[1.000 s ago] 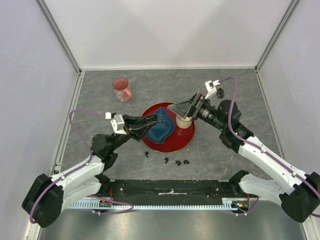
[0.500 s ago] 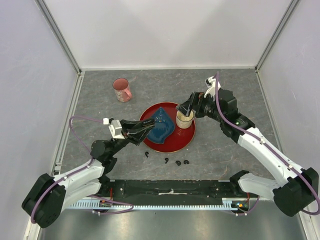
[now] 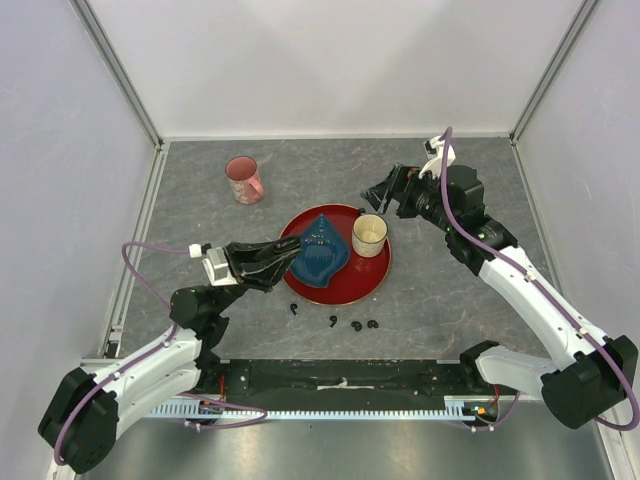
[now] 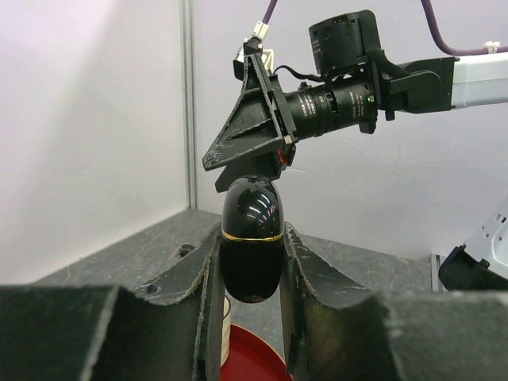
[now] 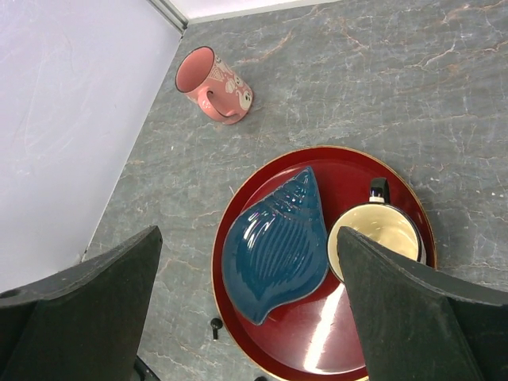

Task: Insert the wireless bluetooth earbuds into the charging case
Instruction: Pick up the charging case at the center of the board.

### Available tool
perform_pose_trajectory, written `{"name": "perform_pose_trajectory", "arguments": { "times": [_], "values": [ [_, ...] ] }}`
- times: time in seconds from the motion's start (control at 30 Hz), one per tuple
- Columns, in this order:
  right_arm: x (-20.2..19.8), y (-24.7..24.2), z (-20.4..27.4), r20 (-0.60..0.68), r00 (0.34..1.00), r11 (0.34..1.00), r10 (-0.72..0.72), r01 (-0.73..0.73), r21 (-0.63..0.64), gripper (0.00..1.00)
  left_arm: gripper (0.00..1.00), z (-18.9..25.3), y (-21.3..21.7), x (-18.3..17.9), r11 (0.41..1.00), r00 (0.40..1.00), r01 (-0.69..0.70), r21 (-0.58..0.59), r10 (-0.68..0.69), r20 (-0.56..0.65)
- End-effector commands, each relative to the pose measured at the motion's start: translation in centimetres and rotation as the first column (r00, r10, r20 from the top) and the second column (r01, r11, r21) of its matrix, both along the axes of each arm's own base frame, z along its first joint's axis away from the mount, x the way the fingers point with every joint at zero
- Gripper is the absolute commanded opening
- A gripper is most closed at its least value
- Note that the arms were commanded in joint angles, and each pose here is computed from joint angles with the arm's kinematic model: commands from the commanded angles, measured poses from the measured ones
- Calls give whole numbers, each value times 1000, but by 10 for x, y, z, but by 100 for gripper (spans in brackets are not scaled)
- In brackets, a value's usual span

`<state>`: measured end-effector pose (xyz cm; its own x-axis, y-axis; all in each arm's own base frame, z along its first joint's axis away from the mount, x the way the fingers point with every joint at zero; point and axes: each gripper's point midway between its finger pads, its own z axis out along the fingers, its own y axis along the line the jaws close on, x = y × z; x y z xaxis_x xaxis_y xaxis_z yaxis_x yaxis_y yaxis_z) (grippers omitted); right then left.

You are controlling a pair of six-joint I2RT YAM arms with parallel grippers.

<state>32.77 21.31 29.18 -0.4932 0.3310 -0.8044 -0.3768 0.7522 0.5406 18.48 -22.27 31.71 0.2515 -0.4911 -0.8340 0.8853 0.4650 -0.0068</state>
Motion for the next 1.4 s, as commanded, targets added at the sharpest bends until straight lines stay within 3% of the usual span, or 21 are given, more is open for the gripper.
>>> {"name": "perform_pose_trajectory", "arguments": {
  "times": [0.0,0.3,0.47,0.7,1.37],
  "values": [
    [3,-4,19,58,998,999,-27,26,29,98,2,17,5,-3,999,998,-16,-48,19,56],
    [-16,-14,24,149,989,1000,6,-3,-21,98,2,20,10,-5,996,999,-14,-83,17,31],
    [-27,-4,15,150,981,990,126,-114,-85,98,2,15,4,-7,999,1000,7,-36,-6,26],
    [-29,1,21,185,966,980,181,-161,-120,98,2,12,-1,-8,1000,999,19,9,-19,37],
    [-32,9,13,174,954,965,244,-222,-137,98,2,16,-14,-4,994,996,23,108,-32,80]
  ]
}}
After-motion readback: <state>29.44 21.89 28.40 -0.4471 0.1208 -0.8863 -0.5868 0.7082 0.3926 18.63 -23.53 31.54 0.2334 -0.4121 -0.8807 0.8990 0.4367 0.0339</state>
